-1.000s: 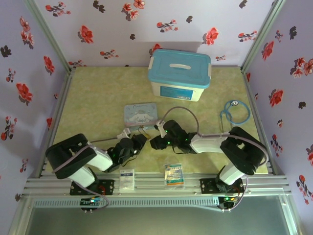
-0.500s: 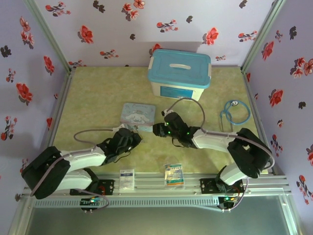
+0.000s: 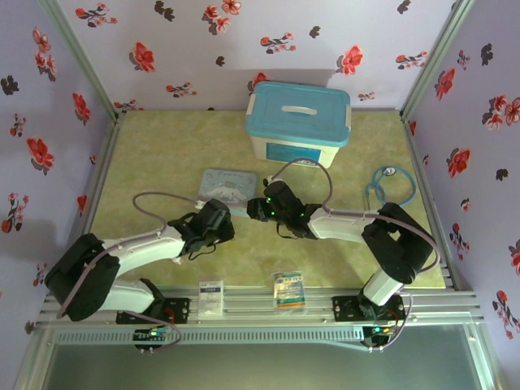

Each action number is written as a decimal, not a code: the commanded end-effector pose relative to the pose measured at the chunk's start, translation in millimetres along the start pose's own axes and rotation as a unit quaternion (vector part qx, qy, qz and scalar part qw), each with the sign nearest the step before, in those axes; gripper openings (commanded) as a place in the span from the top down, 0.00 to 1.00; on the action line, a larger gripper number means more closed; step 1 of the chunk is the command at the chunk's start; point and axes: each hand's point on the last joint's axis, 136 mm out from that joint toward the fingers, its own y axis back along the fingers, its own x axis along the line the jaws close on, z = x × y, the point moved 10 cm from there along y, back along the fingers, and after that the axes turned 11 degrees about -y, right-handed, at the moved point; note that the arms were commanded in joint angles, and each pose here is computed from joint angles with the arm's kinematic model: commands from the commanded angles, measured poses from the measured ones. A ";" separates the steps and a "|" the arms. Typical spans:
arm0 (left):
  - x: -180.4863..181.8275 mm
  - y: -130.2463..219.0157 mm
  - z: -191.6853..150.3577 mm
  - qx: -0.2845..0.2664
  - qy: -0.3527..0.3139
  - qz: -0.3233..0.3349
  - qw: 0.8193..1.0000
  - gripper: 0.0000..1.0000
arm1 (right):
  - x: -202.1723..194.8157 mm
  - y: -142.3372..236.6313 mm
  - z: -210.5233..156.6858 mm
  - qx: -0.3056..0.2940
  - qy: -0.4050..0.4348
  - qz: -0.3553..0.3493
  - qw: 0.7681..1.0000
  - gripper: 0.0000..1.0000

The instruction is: Unlock a padlock with a key

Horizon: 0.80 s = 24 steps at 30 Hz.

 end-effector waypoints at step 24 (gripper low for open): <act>-36.6 -14.1 -7.9 0.058 -0.179 0.182 0.965 0.72 | -17.7 -8.7 -8.8 0.011 -0.019 -0.051 0.998 0.53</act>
